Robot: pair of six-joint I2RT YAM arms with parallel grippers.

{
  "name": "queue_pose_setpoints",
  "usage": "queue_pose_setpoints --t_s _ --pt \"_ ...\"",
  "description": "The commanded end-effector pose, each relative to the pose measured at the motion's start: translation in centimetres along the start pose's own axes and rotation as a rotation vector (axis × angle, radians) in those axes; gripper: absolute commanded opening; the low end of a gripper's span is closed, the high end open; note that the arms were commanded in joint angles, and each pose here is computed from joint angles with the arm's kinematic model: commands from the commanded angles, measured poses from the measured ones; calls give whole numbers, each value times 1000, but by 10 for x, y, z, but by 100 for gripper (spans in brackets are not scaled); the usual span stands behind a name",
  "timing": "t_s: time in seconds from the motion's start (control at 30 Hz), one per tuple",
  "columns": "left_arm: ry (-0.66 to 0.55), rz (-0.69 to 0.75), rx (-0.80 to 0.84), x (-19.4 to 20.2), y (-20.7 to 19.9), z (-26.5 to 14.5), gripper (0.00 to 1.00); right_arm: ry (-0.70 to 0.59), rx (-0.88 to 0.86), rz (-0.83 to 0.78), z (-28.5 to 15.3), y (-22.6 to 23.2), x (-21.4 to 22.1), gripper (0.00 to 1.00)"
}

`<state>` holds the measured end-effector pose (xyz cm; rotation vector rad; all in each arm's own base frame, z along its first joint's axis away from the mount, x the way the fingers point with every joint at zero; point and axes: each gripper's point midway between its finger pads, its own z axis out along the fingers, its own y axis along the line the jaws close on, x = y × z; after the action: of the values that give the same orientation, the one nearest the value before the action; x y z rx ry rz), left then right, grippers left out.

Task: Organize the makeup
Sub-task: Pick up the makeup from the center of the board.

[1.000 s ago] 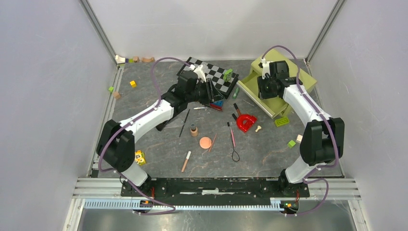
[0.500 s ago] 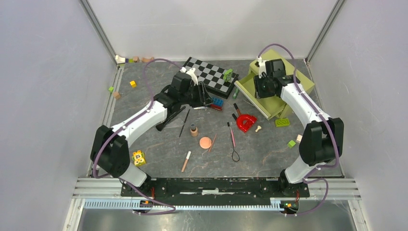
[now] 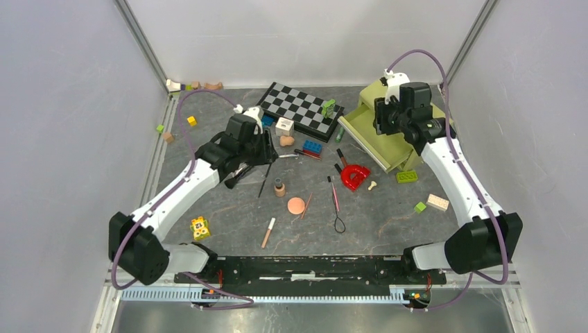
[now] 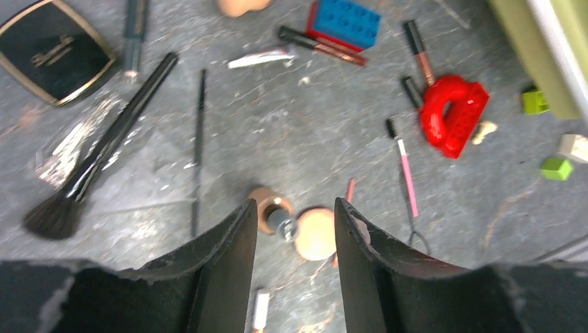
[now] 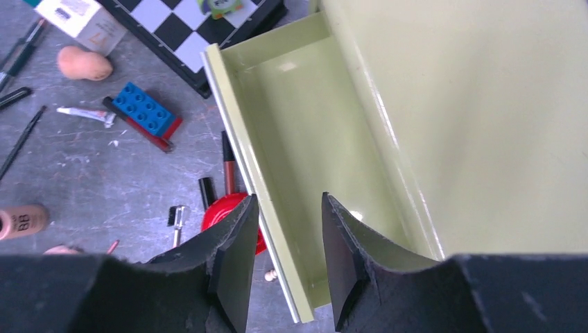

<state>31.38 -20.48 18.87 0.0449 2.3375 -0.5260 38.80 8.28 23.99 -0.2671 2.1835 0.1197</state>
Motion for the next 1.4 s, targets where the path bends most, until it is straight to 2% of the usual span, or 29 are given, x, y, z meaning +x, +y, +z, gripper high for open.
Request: queue_pose_setpoints --t_s 0.0,0.23,0.47,0.57,0.67,0.77,0.93,1.07,1.37 --pt "-28 80 -111 6 32 -26 54 -56 -118 -35 -2 26 -9 45" --pt "-51 53 -185 16 56 -48 56 -70 -231 -137 -7 79 -11 46" --pt "-58 6 -188 32 63 -56 57 -21 -316 -189 1 140 16 47" --pt "-52 -10 -150 42 60 -55 57 -17 -350 -210 2 170 27 48" --pt "-61 -20 -41 47 44 -50 60 -16 -333 -204 0 186 35 48" --pt "-68 -20 -4 50 33 -42 67 -24 -332 -157 -3 191 41 49" --pt "-86 27 -83 49 19 -28 75 -49 -290 -113 -16 177 46 51" --pt "-93 27 -157 55 24 -13 89 -54 -299 -114 -30 171 50 53" --pt "-60 31 -181 68 19 25 93 -71 -307 -108 -46 162 63 56"
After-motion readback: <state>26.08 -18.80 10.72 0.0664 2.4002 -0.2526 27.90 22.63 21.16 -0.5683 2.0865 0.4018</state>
